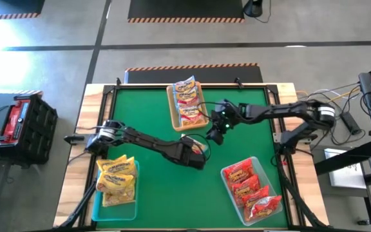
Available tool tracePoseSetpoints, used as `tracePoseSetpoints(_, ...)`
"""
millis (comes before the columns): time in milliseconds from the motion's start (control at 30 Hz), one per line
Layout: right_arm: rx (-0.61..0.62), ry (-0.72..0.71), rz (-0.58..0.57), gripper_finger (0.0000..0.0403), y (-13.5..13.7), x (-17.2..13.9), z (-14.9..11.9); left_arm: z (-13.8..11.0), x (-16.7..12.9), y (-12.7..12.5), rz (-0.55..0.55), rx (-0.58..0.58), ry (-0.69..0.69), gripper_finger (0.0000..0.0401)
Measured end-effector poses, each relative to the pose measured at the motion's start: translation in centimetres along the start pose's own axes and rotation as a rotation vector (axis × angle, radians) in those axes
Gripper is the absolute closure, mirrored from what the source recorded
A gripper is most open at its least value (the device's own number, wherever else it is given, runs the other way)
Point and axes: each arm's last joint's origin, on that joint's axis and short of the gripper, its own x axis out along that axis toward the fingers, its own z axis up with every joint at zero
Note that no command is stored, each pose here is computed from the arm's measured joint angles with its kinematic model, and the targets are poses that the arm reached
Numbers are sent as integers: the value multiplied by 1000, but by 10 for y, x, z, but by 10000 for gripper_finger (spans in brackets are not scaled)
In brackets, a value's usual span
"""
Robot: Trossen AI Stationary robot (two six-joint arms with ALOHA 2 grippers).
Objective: Sort Maruchan noodles
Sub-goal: Put the blue noodle pack into the yellow bin
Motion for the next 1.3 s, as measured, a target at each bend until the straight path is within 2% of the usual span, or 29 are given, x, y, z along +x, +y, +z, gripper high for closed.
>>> tracePoseSetpoints(233, 44, 22, -22, 223, -11, 19, 14, -9, 30, 10, -42, -39, 1, 401)
tracePoseSetpoints(433, 40, 18, -14, 225, -11, 28, 29, -11, 42, 16, -46, -65, -26, 401)
tracePoseSetpoints(600, 76, 79, 4, 206, -15, 37, 40, -15, 51, 22, -63, -72, -35, 401)
tracePoseSetpoints(833, 101, 155, 16, 169, -22, 56, 49, -20, 57, 29, -81, -77, -39, 401)
tracePoseSetpoints(1033, 92, 158, 20, 144, -24, 65, 55, -21, 59, 31, -84, -55, -37, 401)
tracePoseSetpoints(1300, 75, 190, 10, 126, -22, 72, 48, -23, 59, 31, -87, -76, -32, 401)
